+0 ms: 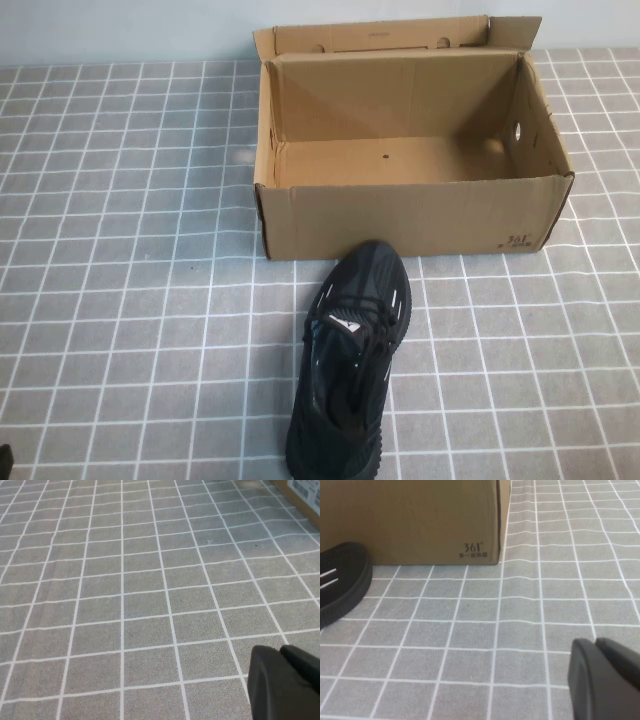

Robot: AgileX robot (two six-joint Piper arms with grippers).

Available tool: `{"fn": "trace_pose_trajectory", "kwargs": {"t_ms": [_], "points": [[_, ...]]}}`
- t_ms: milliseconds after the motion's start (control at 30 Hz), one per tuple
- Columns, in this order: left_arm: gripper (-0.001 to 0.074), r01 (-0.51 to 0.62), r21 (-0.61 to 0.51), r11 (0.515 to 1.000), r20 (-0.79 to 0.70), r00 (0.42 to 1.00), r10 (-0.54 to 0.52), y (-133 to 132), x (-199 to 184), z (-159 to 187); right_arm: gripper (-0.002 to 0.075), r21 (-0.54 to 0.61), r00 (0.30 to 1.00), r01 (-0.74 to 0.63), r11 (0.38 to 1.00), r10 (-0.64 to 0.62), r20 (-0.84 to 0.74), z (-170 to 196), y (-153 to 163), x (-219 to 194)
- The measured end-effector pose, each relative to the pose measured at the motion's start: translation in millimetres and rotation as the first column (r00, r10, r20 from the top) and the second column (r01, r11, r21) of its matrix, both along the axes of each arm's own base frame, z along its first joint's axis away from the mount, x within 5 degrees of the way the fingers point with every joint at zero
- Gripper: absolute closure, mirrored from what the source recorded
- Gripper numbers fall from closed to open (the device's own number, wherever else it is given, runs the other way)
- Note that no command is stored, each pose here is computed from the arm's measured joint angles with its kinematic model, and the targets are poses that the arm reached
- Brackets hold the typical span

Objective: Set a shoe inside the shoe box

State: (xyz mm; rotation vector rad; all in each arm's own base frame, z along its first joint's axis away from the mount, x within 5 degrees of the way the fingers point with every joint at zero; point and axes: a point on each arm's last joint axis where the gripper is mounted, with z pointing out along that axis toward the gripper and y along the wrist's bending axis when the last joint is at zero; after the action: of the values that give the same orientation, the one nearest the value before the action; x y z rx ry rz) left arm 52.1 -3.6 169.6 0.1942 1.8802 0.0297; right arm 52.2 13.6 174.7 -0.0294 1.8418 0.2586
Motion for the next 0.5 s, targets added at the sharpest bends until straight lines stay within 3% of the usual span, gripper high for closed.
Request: {"fn": "trace_pose_trajectory", "kwargs": {"t_ms": [500], "points": [[0.0736, 0.0, 0.0, 1.0, 0.0, 1.0, 0.0, 0.0, 0.0, 0.0, 0.0742, 0.001, 1.0, 0.002, 1.0, -0.002, 0.008, 0.7, -0.1, 0.2]]}}
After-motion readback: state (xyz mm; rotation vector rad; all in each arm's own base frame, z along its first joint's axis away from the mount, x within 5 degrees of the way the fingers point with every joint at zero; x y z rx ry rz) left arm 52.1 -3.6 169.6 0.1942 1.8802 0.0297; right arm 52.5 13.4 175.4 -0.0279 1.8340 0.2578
